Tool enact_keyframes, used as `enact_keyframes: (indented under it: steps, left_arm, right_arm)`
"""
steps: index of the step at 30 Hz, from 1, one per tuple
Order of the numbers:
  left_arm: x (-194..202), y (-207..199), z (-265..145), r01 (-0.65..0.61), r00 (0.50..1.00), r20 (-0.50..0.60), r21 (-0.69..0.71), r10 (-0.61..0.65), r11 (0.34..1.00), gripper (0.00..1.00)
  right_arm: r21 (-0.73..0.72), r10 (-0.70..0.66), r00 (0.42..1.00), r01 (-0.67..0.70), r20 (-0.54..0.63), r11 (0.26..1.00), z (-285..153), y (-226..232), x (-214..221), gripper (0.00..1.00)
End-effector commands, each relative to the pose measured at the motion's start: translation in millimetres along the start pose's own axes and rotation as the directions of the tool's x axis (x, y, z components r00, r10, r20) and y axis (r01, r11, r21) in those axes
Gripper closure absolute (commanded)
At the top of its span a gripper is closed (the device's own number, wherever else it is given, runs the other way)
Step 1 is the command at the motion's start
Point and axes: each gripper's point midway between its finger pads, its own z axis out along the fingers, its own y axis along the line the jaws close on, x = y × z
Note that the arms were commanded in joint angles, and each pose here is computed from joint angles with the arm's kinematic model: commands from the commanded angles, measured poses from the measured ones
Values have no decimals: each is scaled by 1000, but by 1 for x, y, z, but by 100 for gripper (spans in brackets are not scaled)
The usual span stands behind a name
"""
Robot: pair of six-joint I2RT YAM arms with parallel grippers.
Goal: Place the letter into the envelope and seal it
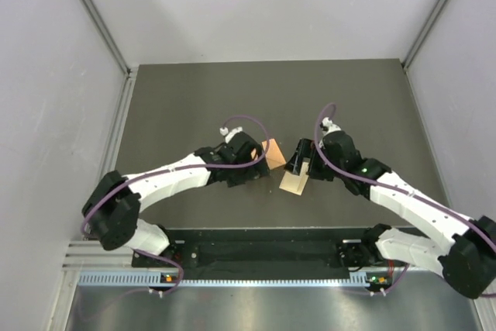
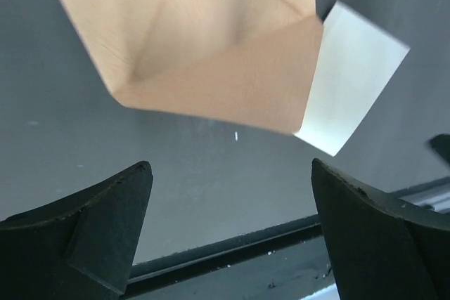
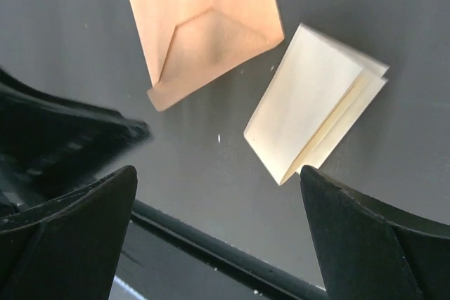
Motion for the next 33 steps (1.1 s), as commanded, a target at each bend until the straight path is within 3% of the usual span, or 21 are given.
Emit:
enact_keyframes:
  steps: [1, 7, 11, 17, 22, 25, 26, 28, 29, 33]
  left_arm:
    - [-57, 25, -34, 14, 982, 187, -114, 7, 993, 1]
    - [-104, 80, -54, 157, 946, 306, -155, -104, 975, 1]
    - [-110, 101, -63, 171, 932, 349, -187, -98, 967, 1]
    - [-113, 117, -67, 188, 928, 358, -202, -106, 961, 1]
    - [-121, 125, -71, 182, 927, 361, -202, -100, 962, 1]
    - [-125, 126, -70, 171, 929, 359, -193, -93, 966, 1]
    - [-126, 127, -70, 170, 928, 360, -192, -92, 967, 1]
    - [-128, 129, -71, 164, 929, 361, -195, -85, 967, 1]
    - [-129, 130, -71, 164, 928, 363, -194, -85, 967, 1]
    - [-133, 134, -74, 164, 921, 381, -186, -83, 969, 1]
  right_arm:
    - [-71, 33, 998, -36, -47, 997, 14, 36, 9, 1]
    - [-10, 224, 971, -226, -85, 974, 48, 52, 20, 1]
    - [51, 284, 959, -284, 18, 957, 59, 57, 3, 1]
    - [95, 358, 934, -356, -4, 930, 94, 67, 5, 1]
    - [154, 393, 917, -380, -63, 912, 116, 54, 30, 13]
    - [149, 412, 909, -401, -57, 904, 123, 51, 32, 31]
    - [147, 414, 908, -403, -58, 904, 125, 52, 32, 50]
    - [124, 395, 917, -386, -60, 914, 126, 58, 29, 70]
    - [106, 384, 922, -377, -55, 920, 125, 64, 23, 86]
    - [116, 216, 974, -208, -62, 971, 121, 66, 11, 95]
